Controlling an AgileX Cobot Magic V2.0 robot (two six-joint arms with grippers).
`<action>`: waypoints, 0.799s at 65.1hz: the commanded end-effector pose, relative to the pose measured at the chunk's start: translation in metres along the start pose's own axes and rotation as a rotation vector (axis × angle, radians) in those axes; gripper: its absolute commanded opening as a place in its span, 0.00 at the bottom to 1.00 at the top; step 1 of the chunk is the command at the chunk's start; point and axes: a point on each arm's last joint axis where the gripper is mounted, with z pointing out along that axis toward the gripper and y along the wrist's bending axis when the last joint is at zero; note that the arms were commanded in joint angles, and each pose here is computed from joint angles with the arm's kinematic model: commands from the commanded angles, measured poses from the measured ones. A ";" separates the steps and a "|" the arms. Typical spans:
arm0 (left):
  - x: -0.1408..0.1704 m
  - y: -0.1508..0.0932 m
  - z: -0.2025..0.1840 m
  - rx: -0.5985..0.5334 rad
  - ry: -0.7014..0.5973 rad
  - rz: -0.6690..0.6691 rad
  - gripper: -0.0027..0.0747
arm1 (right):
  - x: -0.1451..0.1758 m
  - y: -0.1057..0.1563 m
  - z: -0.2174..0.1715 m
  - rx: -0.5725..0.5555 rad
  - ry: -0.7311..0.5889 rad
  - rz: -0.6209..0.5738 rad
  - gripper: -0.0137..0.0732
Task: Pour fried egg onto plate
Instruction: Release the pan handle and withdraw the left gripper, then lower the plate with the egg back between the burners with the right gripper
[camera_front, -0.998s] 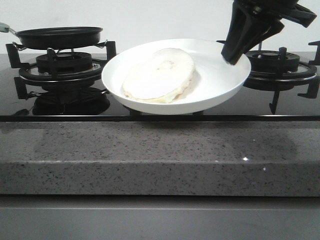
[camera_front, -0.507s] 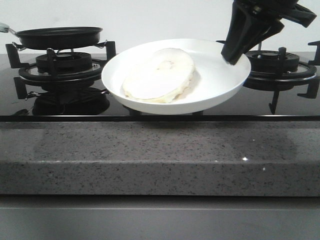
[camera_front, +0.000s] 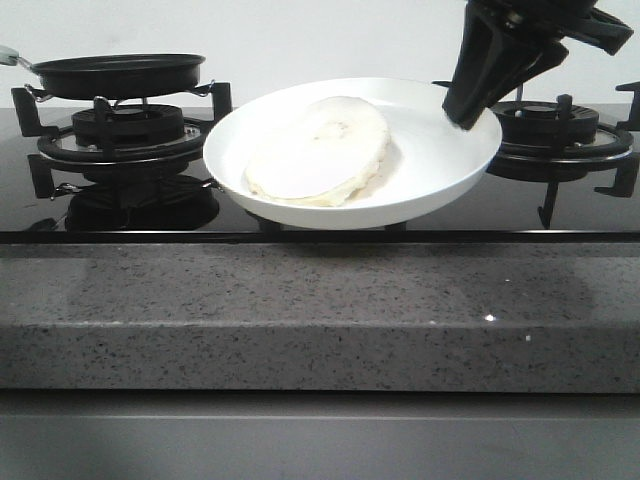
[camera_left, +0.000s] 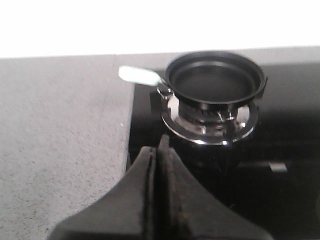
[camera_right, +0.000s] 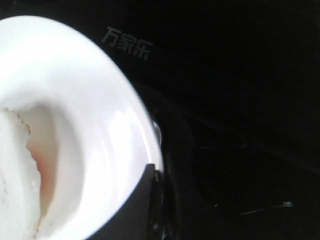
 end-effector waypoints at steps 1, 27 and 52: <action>-0.004 -0.001 -0.017 -0.019 -0.174 -0.020 0.01 | -0.010 0.010 -0.024 -0.026 -0.116 -0.003 0.08; 0.035 -0.005 -0.049 -0.035 -0.303 -0.013 0.01 | -0.010 0.010 -0.024 -0.026 -0.116 -0.003 0.08; 0.034 -0.005 -0.049 -0.037 -0.314 -0.013 0.01 | -0.011 0.010 -0.025 -0.027 -0.132 0.001 0.08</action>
